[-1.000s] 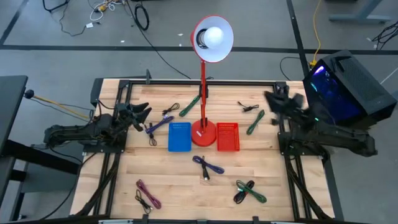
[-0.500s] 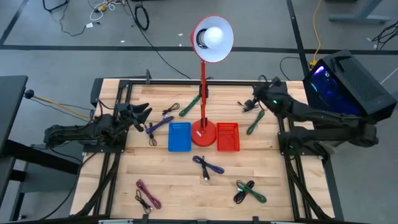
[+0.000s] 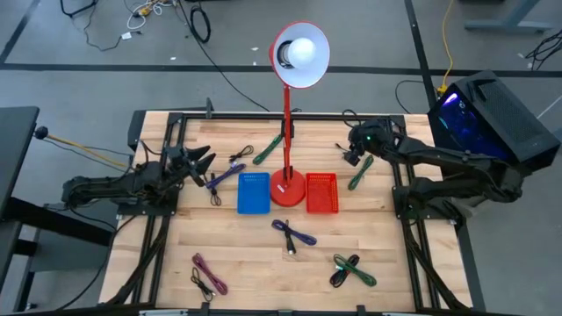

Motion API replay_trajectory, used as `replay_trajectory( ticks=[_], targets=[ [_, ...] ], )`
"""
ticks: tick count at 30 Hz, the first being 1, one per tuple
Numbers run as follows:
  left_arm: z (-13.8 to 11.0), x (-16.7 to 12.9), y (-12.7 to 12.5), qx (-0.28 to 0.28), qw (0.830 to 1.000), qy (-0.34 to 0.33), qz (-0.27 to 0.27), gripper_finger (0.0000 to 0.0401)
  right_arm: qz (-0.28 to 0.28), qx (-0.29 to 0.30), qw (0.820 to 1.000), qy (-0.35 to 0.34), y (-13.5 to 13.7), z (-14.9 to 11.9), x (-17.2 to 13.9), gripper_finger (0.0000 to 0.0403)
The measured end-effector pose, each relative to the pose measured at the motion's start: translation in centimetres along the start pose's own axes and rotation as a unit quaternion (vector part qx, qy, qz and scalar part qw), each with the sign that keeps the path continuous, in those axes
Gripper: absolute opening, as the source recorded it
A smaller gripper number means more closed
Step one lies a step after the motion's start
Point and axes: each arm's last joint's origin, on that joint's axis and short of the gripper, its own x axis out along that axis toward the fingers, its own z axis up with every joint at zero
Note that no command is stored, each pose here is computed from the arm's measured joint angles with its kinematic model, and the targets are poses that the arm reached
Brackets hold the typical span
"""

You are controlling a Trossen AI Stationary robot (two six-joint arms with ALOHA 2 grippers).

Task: Pick & Place USB Port
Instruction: Put the black charger cable into the orange bin

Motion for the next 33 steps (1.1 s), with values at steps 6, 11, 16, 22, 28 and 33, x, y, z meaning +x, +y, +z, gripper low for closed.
replay_trajectory(
  ticks=[6, 11, 16, 22, 28, 33],
  targets=[
    [0.0, 0.0, 0.0, -0.001, 1.000, 0.001, 0.002, 0.0213, 0.031, -0.027, 0.998, 0.056, 0.7, -0.9, 1.1, 0.0234],
    [0.0, 0.0, 0.0, -0.001, 1.000, 0.001, 0.002, 0.0213, 0.043, -0.043, 0.992, 0.111, 1.3, -1.8, 2.2, 0.0256],
    [0.0, 0.0, 0.0, -0.005, 1.000, 0.001, 0.002, 0.0213, 0.059, -0.052, 0.986, 0.145, 2.0, -2.4, 3.5, 0.0261],
    [0.0, 0.0, 0.0, -0.005, 1.000, 0.001, 0.002, 0.0213, 0.053, -0.072, 0.980, 0.176, 2.6, -3.0, 5.0, 0.0261],
    [0.0, 0.0, 0.0, -0.004, 1.000, 0.001, 0.001, 0.0213, 0.051, -0.077, 0.978, 0.188, 2.6, -3.4, 6.1, 0.0261],
    [0.0, 0.0, 0.0, -0.004, 1.000, 0.001, 0.001, 0.0213, 0.053, -0.078, 0.975, 0.203, 2.6, -3.8, 7.1, 0.0247]
  ],
)
